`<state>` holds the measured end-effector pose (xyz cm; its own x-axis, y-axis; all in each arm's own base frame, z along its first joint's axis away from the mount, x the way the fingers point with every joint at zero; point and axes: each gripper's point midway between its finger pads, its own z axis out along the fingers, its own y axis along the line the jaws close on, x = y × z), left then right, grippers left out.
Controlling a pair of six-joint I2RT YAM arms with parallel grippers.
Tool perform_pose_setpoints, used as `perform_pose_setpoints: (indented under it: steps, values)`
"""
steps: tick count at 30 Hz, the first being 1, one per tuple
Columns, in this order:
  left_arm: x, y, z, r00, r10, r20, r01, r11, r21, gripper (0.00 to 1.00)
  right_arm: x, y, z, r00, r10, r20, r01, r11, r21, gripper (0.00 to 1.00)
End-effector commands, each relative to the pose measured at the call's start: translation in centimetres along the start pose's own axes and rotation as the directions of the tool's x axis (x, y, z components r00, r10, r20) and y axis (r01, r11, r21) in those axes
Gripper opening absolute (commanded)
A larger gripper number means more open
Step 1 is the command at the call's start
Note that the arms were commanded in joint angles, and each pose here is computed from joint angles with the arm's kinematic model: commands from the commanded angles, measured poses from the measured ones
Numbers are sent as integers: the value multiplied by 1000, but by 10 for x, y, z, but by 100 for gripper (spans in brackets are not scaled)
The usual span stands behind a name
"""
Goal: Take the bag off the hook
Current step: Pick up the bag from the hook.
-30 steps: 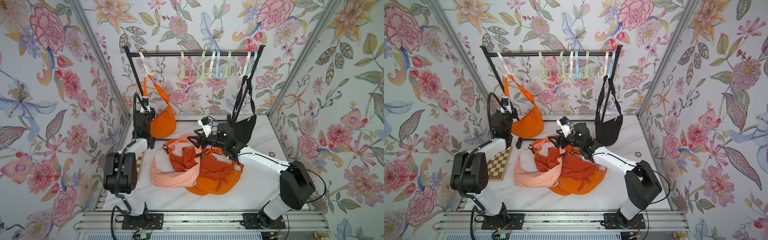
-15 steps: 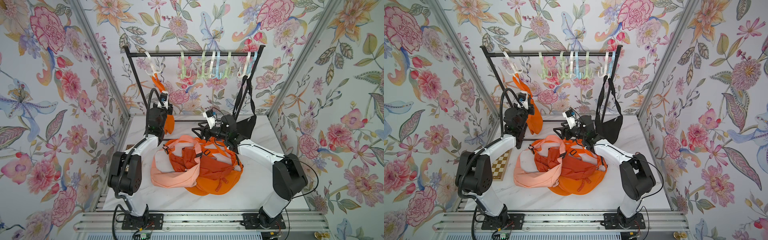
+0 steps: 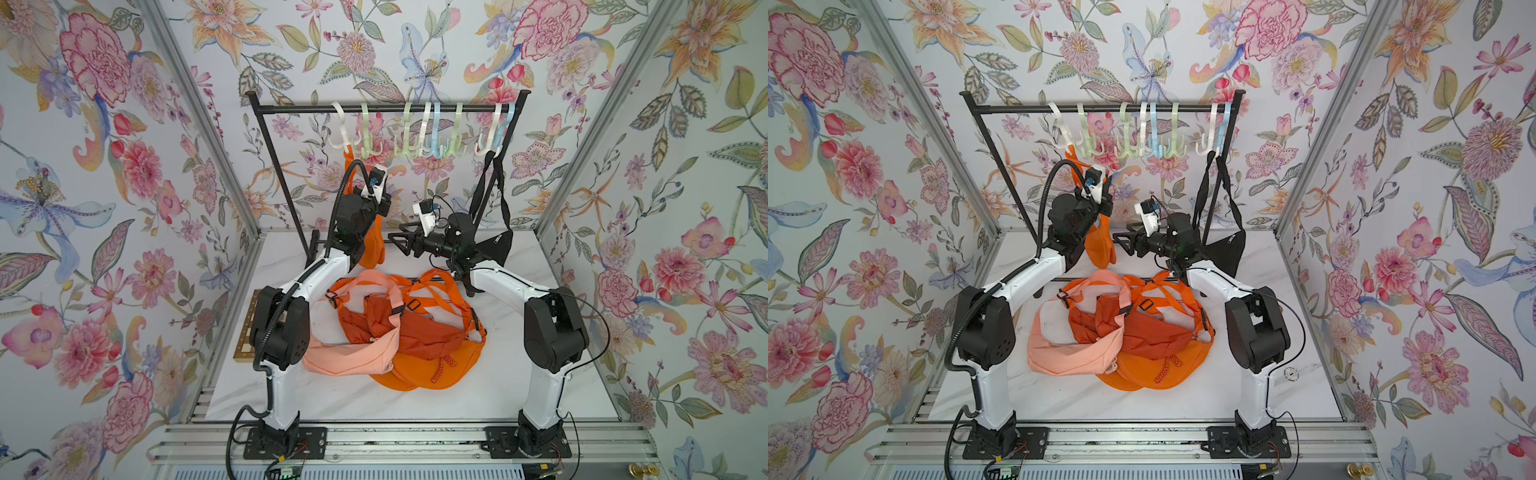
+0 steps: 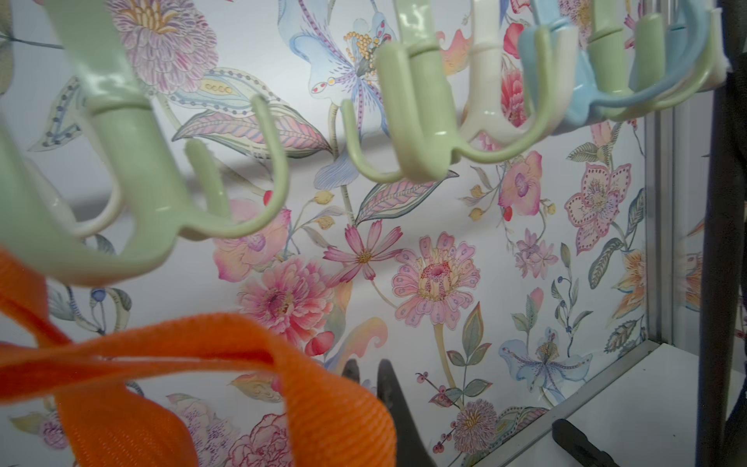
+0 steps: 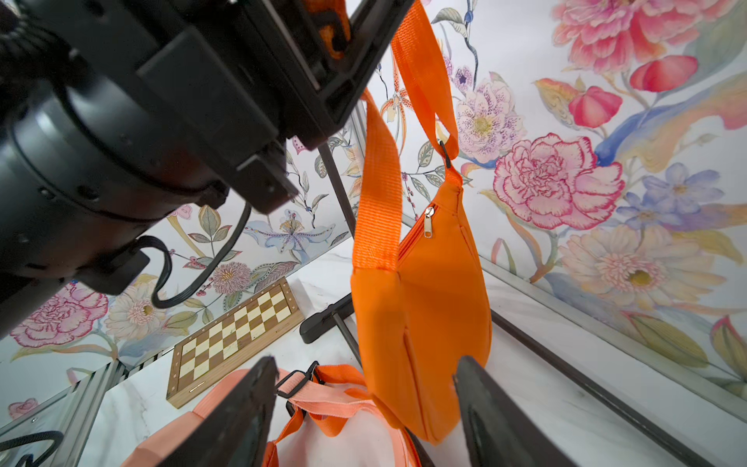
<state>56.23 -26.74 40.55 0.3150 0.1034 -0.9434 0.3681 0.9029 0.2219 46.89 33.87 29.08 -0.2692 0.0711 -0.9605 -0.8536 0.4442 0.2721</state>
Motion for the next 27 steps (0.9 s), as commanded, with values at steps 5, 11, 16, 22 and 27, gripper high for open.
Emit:
perform_pose_setpoints:
  steps: [5, 11, 16, 22, 27]
  values:
    - [-25, -30, 5, 999, 45, 22, -47, 996, 79, 0, -23, -11, -20, 999, -19, 47, 19, 1000, -1, 72]
    - [-32, -5, -23, 998, 58, 9, -58, 997, 52, 0, -32, -12, -21, 999, -30, 28, 29, 999, 15, 71]
    - [-31, 33, -46, 999, 47, -22, -48, 999, -13, 0, -41, 3, -28, 998, -42, 36, 43, 999, -2, 71]
    - [-26, 57, -53, 994, 82, -77, -87, 994, -61, 0, -36, 0, -7, 999, -36, 32, 35, 999, 12, 72]
    - [-27, 58, -53, 993, 87, -84, -92, 994, -56, 0, -46, -10, 36, 979, -178, 99, 174, 983, 50, 74]
